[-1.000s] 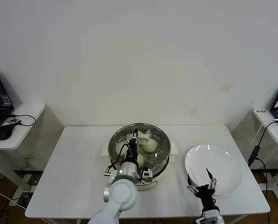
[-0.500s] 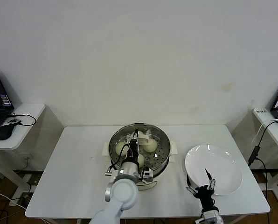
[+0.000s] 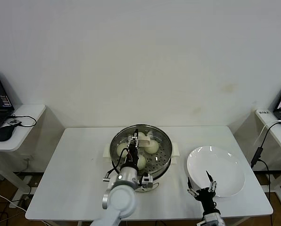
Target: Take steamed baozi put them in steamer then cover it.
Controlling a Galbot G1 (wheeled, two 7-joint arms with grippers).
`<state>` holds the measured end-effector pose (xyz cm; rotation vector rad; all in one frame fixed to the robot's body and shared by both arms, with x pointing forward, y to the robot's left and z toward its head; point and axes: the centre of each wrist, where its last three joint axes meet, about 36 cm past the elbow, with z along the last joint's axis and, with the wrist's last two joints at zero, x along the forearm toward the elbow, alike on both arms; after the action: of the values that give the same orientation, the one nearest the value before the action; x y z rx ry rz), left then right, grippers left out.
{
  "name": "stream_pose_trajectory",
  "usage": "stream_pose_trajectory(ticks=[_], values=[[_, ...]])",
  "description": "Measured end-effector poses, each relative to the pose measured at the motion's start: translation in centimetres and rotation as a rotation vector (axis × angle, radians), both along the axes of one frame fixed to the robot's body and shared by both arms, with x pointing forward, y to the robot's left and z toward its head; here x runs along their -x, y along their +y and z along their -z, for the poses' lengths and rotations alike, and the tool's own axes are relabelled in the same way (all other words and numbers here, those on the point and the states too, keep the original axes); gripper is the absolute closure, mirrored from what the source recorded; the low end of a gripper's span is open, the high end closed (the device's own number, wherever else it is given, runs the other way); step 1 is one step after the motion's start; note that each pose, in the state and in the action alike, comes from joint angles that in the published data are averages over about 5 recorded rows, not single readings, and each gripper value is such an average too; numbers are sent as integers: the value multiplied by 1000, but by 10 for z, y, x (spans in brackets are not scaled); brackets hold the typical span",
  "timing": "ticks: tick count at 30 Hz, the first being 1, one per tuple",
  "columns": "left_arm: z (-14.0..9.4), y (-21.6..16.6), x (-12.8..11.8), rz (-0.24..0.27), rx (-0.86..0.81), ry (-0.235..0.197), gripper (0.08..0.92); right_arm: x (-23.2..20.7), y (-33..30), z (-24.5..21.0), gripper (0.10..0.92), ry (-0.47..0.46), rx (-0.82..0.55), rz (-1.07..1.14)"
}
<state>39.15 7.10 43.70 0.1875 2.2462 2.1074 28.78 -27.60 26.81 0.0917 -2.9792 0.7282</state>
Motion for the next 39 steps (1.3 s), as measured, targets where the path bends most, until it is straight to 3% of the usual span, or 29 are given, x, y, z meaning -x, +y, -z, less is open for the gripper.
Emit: stream_pose_trajectory(ticks=[8, 13, 19, 24, 28, 33, 39], values=[[-17, 22, 40, 18, 65, -25, 293, 4, -1, -1, 200, 5, 6, -8], [-29, 43, 78, 31, 164, -13, 189, 7, -4, -3, 200, 5, 8, -17], [-28, 73, 118, 29, 385, 35, 177, 14, -14, -8, 200, 5, 4, -24], [-9, 102, 141, 24, 655, 95, 177, 20, -24, -16, 200, 4, 6, -33], [7, 120, 155, -5, 892, 120, 177, 25, -29, -22, 200, 8, 3, -42], [27, 138, 168, -66, 1125, 117, 177, 31, -32, -29, 200, 38, -27, -57], [56, 153, 180, -141, 1294, 89, 177, 43, -33, -37, 199, 97, -90, -75]])
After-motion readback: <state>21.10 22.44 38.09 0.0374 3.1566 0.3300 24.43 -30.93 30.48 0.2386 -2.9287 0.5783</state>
